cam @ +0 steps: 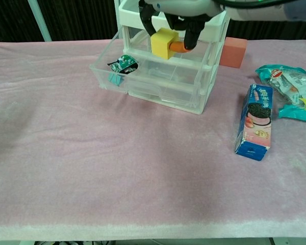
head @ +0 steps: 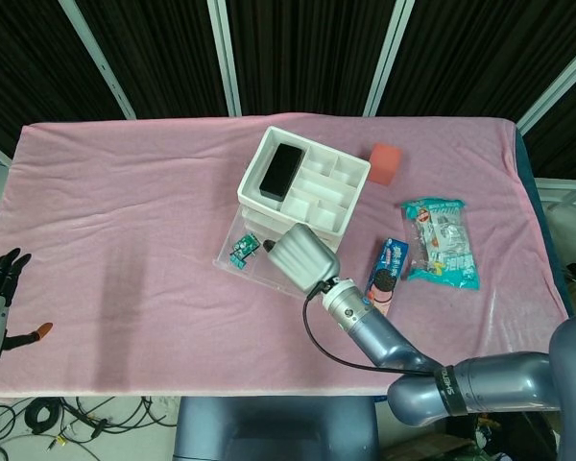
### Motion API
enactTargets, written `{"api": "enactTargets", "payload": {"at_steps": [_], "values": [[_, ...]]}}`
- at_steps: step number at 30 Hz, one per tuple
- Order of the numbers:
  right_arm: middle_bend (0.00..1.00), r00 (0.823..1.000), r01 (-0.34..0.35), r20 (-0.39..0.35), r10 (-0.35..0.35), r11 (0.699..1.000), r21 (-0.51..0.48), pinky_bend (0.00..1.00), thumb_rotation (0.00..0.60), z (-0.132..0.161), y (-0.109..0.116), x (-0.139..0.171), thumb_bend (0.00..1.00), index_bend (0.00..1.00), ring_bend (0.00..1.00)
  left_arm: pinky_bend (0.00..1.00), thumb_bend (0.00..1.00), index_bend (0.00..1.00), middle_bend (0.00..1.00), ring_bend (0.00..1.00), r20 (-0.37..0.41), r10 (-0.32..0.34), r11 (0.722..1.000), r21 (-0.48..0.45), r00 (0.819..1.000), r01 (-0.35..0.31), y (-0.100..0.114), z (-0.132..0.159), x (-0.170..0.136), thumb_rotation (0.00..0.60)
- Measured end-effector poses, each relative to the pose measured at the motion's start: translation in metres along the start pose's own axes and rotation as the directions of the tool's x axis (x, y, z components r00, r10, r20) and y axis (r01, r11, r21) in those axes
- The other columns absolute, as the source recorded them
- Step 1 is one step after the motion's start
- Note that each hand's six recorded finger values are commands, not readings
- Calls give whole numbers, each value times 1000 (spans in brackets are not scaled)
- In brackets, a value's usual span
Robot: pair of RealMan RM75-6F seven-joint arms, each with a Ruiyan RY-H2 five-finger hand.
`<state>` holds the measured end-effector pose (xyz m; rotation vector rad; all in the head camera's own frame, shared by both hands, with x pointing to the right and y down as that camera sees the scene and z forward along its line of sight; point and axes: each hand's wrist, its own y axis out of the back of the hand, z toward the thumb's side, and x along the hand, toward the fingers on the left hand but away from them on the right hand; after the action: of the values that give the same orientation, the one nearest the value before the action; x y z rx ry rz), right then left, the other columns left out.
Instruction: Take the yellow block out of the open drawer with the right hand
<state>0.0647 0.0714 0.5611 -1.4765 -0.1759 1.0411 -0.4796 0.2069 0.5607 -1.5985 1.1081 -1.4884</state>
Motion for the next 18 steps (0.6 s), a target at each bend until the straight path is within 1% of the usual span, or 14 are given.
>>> {"api": "enactTargets", "payload": {"at_steps": [4,7,11,13,15,18], "values": [[971,999,50,22,-50,999,-3,841,600,-16,18,16,407,507,988,0,0,0,0,0,-4,8,1000,-2,1000,-8,1,0,0,600],[971,994,96,52,-96,995,-3,841,600,-35,33,34,407,507,988,0,0,0,0,0,-2,12,1000,3,1000,-12,1,0,-1,600],[971,981,140,134,-139,990,-5,841,600,-71,44,64,407,511,988,0,0,0,0,0,-1,17,1000,9,1000,-17,2,1,-1,600],[971,972,145,185,-143,989,2,841,600,-91,44,79,407,515,988,0,0,0,0,0,0,23,1000,10,1000,-23,3,1,-1,600],[971,960,137,248,-134,991,7,841,600,-115,39,98,408,518,988,0,0,0,0,0,-2,30,1000,8,1000,-30,4,1,0,600],[971,940,95,330,-88,995,-4,841,600,-145,20,128,408,528,988,0,0,0,0,0,-5,40,999,4,999,-40,6,0,1,600]]}}
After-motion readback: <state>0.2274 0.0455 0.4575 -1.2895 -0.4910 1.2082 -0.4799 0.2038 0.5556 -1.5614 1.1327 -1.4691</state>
